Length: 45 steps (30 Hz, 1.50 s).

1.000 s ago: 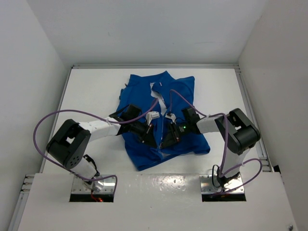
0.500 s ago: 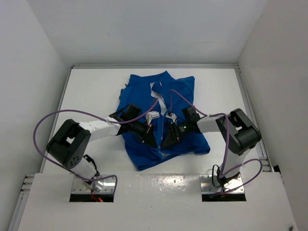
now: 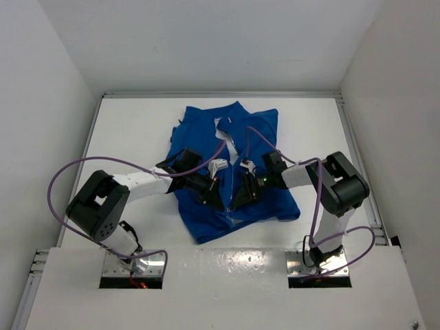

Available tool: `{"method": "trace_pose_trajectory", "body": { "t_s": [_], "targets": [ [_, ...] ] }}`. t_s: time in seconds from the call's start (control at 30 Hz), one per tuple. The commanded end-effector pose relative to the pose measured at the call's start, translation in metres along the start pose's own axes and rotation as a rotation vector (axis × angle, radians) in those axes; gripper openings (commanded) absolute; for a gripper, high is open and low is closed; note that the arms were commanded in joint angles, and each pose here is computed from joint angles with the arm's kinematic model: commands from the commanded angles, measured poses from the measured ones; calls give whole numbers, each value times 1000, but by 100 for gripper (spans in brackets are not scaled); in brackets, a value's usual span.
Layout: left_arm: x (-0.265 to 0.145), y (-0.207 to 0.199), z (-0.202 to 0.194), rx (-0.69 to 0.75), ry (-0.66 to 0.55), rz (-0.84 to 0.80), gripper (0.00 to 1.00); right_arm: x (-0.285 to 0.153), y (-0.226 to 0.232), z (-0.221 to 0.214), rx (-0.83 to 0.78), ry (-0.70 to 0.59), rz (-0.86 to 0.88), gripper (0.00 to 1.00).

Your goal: Zip up the jacket

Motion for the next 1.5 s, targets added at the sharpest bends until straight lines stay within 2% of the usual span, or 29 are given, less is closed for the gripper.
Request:
{"method": "trace_pose_trajectory", "body": {
  "t_s": [0.0,0.23,0.43,0.67,0.8,0.83,0.87,1.2,1.47],
  "targets": [
    [1,-8,-1,21,8,-39,0,1,1,15,-26,-37,15,31],
    [1,-8,-1,21,8,-39,0,3,5,23,-30,-57,73,24],
    [1,-8,-1,21,8,-39,0,4,16,25,-40,-64,164,24],
    [1,-9,-2,21,12,-48,0,3,17,14,-28,-32,171,24],
    [1,-9,-2,21,12,-48,0,-2,10,4,-56,-10,106,37],
    [1,-9,-2,21,12,-48,0,-5,9,6,-101,-23,90,39],
    [1,-9,-2,21,12,-48,0,-5,6,3,-77,-15,60,40],
    [1,-9,-2,21,12,-48,0,-8,-6,12,-70,-37,14,41],
    [1,-9,-2,21,12,-48,0,1,3,-2,-33,6,83,41]
  ]
}}
Point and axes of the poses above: each gripper's point midway between its finger pads, its own x axis out along the fingers, its own y axis along the line the jaws close on, z = x × y, the point moved 4 cm from there along -x, back along the fingers, and after that the axes turned 11 degrees about -x, right-handed, at the moved point
